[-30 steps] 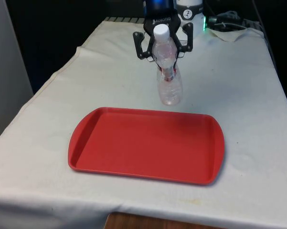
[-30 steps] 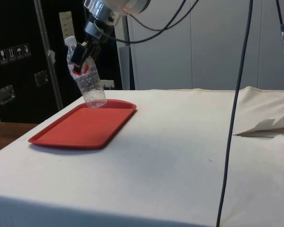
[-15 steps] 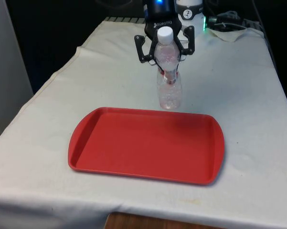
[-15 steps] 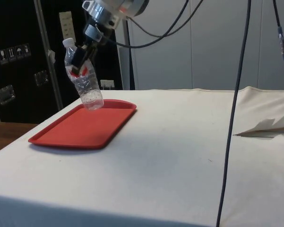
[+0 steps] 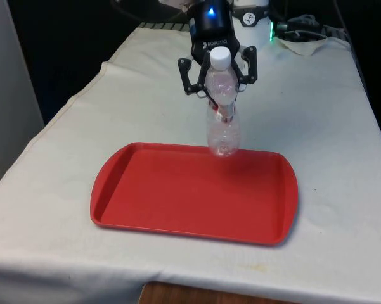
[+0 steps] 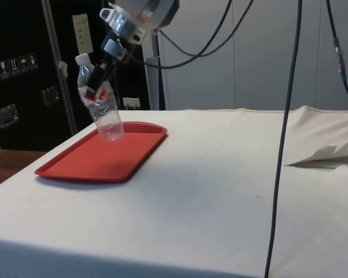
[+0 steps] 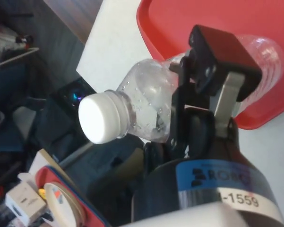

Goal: Place the bottle upright on the tray.

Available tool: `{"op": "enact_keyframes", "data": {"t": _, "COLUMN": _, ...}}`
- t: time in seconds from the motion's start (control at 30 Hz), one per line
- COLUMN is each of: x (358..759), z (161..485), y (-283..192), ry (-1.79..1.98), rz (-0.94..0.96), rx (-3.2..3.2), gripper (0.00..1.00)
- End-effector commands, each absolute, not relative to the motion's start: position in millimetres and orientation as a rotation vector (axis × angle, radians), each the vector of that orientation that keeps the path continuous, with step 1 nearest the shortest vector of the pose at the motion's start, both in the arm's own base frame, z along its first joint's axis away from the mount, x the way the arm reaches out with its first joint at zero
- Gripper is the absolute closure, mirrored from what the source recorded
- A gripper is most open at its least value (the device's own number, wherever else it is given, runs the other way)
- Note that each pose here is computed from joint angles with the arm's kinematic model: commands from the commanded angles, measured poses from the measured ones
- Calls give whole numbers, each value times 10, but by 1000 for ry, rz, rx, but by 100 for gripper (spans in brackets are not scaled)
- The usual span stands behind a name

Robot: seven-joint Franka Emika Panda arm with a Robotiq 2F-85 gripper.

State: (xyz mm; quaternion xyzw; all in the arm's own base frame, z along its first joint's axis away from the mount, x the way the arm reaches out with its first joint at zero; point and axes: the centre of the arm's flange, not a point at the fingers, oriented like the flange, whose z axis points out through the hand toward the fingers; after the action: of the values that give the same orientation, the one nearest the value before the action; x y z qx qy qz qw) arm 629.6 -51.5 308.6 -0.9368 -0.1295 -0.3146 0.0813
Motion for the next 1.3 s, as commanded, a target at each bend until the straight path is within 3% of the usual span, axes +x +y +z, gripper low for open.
{"op": "enact_keyframes", "data": {"t": 0.0, "x": 6339, "z": 3117, "y": -500, "ry": -399, "rz": -977, "rx": -2783, "gripper": 100}}
{"op": "enact_keyframes", "data": {"t": 1.27, "x": 6535, "z": 2618, "y": -552, "ry": -671, "rz": -1086, "rx": -2688, "gripper": 100}}
